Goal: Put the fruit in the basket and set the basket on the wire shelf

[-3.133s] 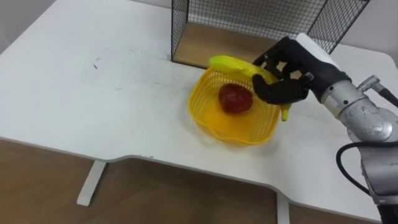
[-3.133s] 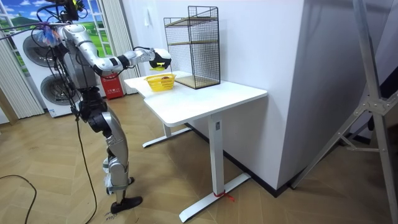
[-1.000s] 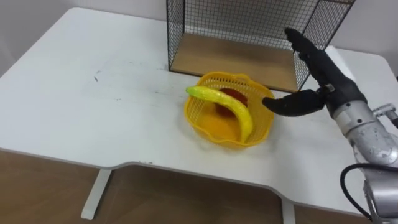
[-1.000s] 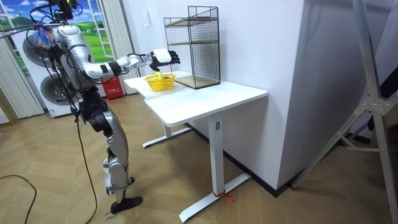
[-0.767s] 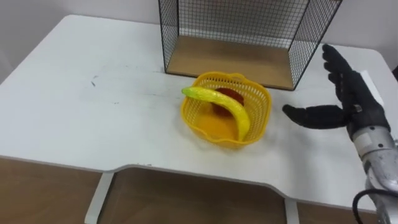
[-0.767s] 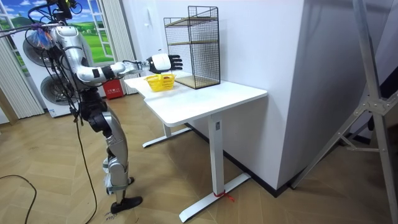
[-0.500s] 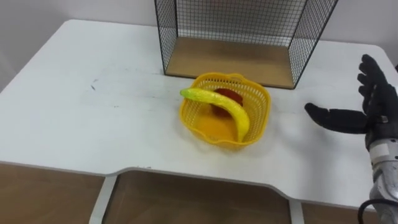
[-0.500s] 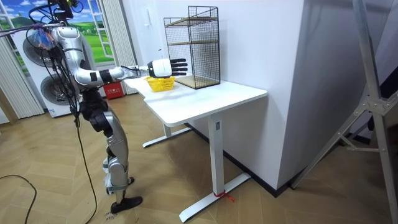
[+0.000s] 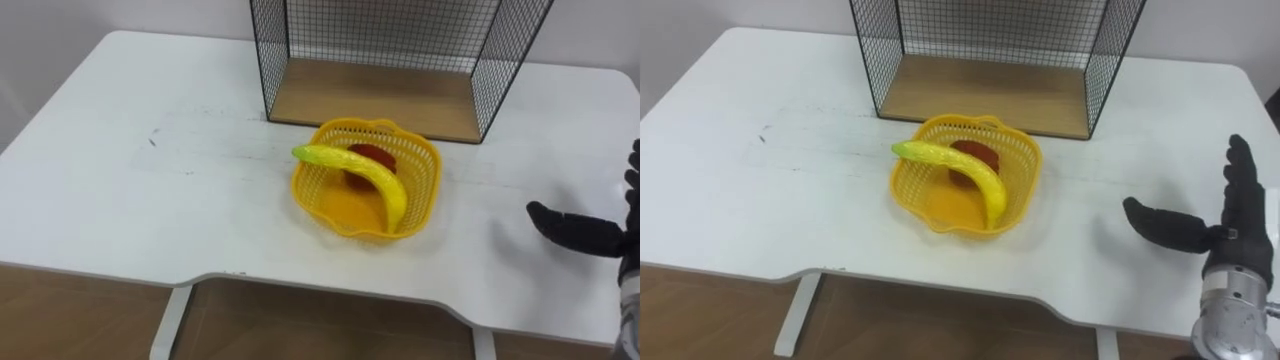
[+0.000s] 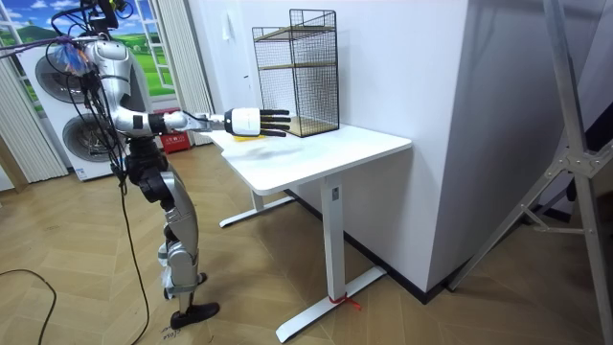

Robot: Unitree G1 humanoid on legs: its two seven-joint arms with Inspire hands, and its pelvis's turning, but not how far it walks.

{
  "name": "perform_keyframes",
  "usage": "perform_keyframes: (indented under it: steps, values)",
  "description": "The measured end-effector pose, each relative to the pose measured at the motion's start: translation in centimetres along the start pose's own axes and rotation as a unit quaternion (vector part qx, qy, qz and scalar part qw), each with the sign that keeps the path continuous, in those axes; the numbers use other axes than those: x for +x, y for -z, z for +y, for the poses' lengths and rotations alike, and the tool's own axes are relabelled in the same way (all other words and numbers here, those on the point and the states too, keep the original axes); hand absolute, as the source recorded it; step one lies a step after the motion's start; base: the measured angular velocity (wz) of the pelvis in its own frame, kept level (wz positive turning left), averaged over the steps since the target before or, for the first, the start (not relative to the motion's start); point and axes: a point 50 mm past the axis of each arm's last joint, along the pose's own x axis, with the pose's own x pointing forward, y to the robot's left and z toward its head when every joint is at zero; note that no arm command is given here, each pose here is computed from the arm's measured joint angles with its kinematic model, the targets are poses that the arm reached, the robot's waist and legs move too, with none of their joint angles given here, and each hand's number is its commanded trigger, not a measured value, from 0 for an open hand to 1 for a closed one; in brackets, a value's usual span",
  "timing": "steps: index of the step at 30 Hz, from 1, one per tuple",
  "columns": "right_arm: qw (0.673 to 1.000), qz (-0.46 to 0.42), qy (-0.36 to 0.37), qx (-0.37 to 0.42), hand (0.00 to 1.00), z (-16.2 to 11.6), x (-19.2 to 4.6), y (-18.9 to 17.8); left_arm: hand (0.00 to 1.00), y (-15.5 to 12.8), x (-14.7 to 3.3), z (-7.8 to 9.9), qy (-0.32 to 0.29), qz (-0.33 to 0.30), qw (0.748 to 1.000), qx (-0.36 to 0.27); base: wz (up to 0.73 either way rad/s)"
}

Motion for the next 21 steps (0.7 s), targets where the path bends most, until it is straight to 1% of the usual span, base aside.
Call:
perform_keyframes:
  steps: [1, 5, 8, 10, 11, 12, 15, 17, 19, 20, 21]
  values:
    - [1.000, -0.002, 0.004, 0.001, 0.00, -0.2, 0.1, -0.1, 0.00, -1.2, -0.2, -0.5, 0.009, -0.022, 1.000, -0.016, 0.00]
    - [1.000, -0.008, 0.004, 0.004, 0.00, -0.1, 0.2, -0.3, 0.00, -3.8, -0.9, -1.2, 0.040, -0.072, 0.995, -0.058, -0.01]
    - [1.000, -0.008, 0.002, 0.004, 0.00, 0.0, 0.2, -0.3, 0.00, -5.5, -1.7, -1.8, 0.084, -0.095, 0.988, -0.088, 0.00]
    - [1.000, -0.011, -0.003, 0.008, 0.00, 0.2, 0.3, -0.5, 0.00, -6.8, -2.6, -2.4, 0.131, -0.116, 0.979, -0.109, -0.04]
    - [1.000, -0.012, -0.006, 0.010, 0.00, 0.2, 0.4, -0.6, 0.00, -7.1, -2.8, -2.5, 0.142, -0.121, 0.976, -0.113, 0.00]
    - [1.000, -0.017, -0.012, 0.014, 0.00, 0.4, 0.5, -0.8, 0.00, -7.6, -3.2, -2.8, 0.166, -0.129, 0.970, -0.120, 0.04]
    - [0.999, -0.025, -0.021, 0.023, 0.00, 0.5, 0.6, -1.1, 0.00, -8.5, -3.8, -3.4, 0.218, -0.129, 0.955, -0.153, 0.06]
    - [0.999, -0.026, -0.023, 0.027, 0.00, 0.6, 0.6, -1.1, 0.00, -8.7, -4.6, -4.0, 0.252, -0.116, 0.944, -0.177, 0.02]
    - [0.998, -0.024, -0.030, 0.042, 0.00, 0.8, 0.6, -1.2, 0.00, -8.5, -6.0, -5.4, 0.315, -0.092, 0.924, -0.194, -0.02]
    - [0.998, -0.025, -0.031, 0.044, 0.00, 0.8, 0.6, -1.2, 0.00, -8.5, -6.4, -5.7, 0.330, -0.088, 0.919, -0.198, 0.00]
    - [0.998, -0.026, -0.036, 0.050, 0.00, 0.9, 0.6, -1.3, 0.00, -8.7, -6.9, -6.3, 0.357, -0.081, 0.907, -0.208, 0.00]
